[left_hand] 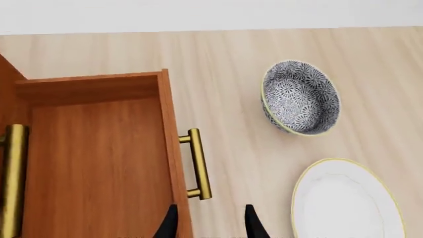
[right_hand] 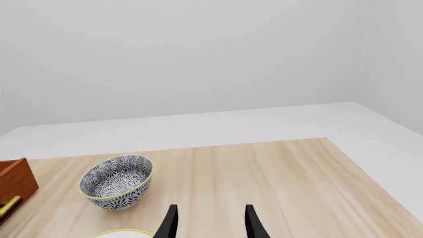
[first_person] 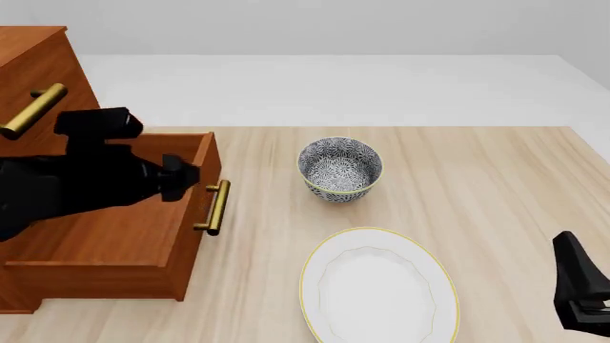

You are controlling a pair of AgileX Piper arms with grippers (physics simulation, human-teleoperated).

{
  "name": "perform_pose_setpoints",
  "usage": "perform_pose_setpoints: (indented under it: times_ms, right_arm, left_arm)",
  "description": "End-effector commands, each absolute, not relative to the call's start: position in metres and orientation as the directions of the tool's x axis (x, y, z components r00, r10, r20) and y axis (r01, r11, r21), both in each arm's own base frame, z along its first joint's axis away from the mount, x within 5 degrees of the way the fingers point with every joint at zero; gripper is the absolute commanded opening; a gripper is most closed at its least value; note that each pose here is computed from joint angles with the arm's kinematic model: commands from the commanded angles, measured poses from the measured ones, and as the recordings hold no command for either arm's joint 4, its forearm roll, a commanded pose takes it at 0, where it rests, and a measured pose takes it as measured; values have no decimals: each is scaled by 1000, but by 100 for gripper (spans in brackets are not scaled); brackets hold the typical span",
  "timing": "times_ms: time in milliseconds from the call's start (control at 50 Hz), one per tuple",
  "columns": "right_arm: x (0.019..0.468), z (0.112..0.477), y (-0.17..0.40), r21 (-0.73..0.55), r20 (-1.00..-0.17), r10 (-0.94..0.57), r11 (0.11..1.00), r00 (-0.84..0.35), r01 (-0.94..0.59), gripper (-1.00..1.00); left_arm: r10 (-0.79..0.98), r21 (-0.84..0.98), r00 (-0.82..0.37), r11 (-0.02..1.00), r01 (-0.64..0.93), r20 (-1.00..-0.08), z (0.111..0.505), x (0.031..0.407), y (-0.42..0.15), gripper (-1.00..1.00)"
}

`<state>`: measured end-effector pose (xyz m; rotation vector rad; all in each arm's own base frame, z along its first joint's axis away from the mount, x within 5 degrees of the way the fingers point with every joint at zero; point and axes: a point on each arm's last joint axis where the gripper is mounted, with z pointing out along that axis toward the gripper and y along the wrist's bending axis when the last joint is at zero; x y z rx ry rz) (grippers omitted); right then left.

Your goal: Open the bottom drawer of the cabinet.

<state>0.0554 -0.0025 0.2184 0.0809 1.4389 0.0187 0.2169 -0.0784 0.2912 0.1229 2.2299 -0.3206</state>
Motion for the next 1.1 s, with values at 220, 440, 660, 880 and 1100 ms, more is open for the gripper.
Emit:
perform_pose_setpoints:
  times_ms: [220, 440, 660, 880, 1100]
  right_arm:
    - [49, 245, -2, 61, -990, 56, 998, 131, 35, 100]
    - [49, 244, -2, 58, -990, 53, 998, 130, 35, 100]
    - [51, 240, -2, 34, -989, 29, 999, 145, 32, 100]
    - [47, 253, 0, 16, -985, 15, 1000, 172, 7, 100]
    - [31, 297, 0, -12, -968, -10, 1000, 250, -7, 100]
  left_arm:
    - [-35, -157, -454, 960, 233, -891, 342, 145, -47, 100]
    - [-36, -139, -391, 962, 237, -920, 342, 111, -34, 100]
    - [3, -68, -276, 967, 247, -961, 350, 86, -24, 100]
    - [44, 2, -166, 969, 248, -985, 359, 70, -18, 100]
    - [74, 46, -89, 958, 282, -993, 363, 54, -15, 100]
